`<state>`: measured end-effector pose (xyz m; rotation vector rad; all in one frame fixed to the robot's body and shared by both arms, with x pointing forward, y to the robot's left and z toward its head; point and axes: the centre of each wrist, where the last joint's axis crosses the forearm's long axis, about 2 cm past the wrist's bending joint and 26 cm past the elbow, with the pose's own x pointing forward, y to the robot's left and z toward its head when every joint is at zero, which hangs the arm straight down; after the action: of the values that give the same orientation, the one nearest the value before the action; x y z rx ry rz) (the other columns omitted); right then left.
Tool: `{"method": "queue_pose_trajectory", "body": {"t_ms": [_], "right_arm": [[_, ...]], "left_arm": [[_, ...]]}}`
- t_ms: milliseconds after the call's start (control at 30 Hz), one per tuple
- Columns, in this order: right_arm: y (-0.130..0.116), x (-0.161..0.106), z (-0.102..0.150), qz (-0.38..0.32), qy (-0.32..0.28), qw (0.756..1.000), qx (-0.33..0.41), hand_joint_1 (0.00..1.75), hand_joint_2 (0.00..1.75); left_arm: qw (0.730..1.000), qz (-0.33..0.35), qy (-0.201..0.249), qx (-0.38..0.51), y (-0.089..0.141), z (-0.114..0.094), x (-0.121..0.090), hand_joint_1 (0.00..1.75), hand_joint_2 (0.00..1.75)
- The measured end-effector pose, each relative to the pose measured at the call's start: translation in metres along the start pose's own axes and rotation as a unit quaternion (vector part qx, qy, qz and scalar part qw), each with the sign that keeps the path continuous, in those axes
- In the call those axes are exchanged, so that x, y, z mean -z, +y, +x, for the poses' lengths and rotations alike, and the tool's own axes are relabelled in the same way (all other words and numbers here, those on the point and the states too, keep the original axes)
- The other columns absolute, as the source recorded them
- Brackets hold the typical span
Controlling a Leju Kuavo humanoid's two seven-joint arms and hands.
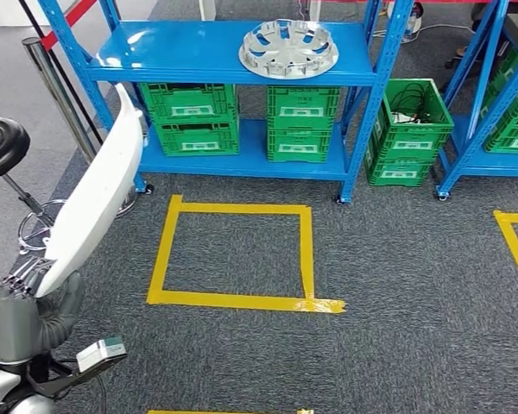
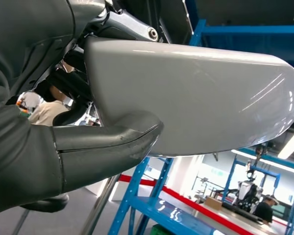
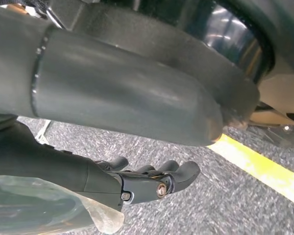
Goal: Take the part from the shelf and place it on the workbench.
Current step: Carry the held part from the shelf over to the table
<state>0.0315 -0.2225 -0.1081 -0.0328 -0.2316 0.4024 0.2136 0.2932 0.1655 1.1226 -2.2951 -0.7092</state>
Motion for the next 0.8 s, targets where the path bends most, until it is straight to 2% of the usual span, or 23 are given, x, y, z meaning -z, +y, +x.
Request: {"method": "queue_pose_trajectory", "body": {"t_ms": [800], "right_arm": [[0.0001, 0.0001, 0.0019, -0.002, -0.004, 1.000, 0.003, 0.00, 0.00]], "left_arm": [[1.000, -0.004, -0.011, -0.005, -0.0045, -0.0018, 0.0028, 1.75, 1.75]]}}
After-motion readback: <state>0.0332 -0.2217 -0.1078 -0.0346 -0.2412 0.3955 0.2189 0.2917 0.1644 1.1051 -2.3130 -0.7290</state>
